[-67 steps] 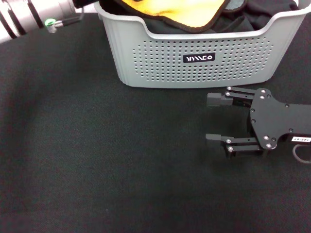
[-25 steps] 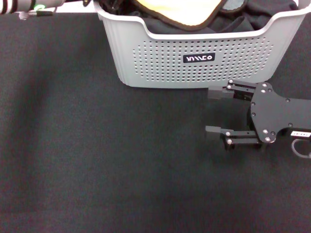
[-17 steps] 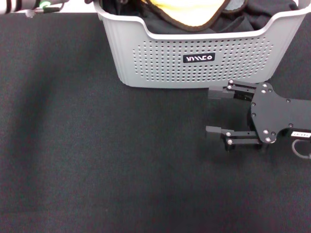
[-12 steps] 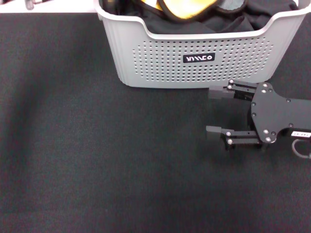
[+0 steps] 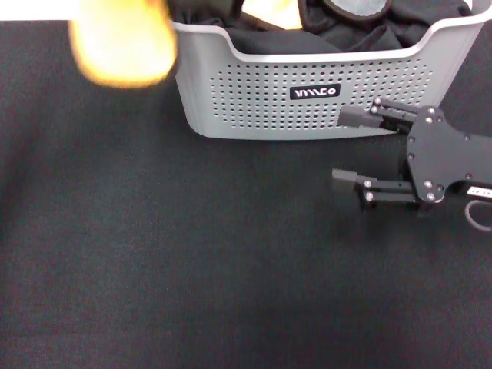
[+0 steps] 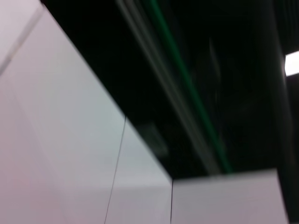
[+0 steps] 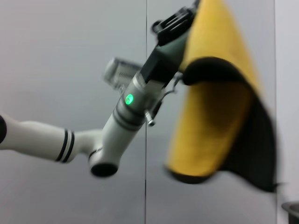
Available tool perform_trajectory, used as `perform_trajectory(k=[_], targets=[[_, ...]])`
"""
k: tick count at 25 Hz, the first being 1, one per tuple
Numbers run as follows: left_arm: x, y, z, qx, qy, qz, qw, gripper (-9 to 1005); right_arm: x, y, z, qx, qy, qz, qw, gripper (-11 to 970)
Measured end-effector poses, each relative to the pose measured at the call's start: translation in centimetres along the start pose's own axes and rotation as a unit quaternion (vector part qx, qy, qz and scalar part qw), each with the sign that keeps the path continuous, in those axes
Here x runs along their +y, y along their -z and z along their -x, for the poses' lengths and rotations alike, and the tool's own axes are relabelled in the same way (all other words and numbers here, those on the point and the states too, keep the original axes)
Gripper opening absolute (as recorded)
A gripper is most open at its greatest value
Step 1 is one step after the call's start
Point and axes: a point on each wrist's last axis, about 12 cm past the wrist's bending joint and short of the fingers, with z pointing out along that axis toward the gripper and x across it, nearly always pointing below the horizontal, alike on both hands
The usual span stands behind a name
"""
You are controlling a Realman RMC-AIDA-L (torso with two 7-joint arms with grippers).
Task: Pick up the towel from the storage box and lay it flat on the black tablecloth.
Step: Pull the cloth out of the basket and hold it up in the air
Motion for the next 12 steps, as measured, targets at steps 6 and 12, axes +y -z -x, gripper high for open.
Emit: perform_trajectory(k=[6, 12], targets=[[-0.2, 3.3, -2.0, -0.047, 0.096, 0.028, 0.994, 9, -0.2, -0.2, 0.4, -0.029, 0.045, -0.016, 0.998, 771], [-0.5, 4.5, -2.8, -0.054, 0.144, 0.033, 0.988, 9, -0.6, -0.4, 0.2, -0.049, 0.058, -0.041, 0.996, 771]])
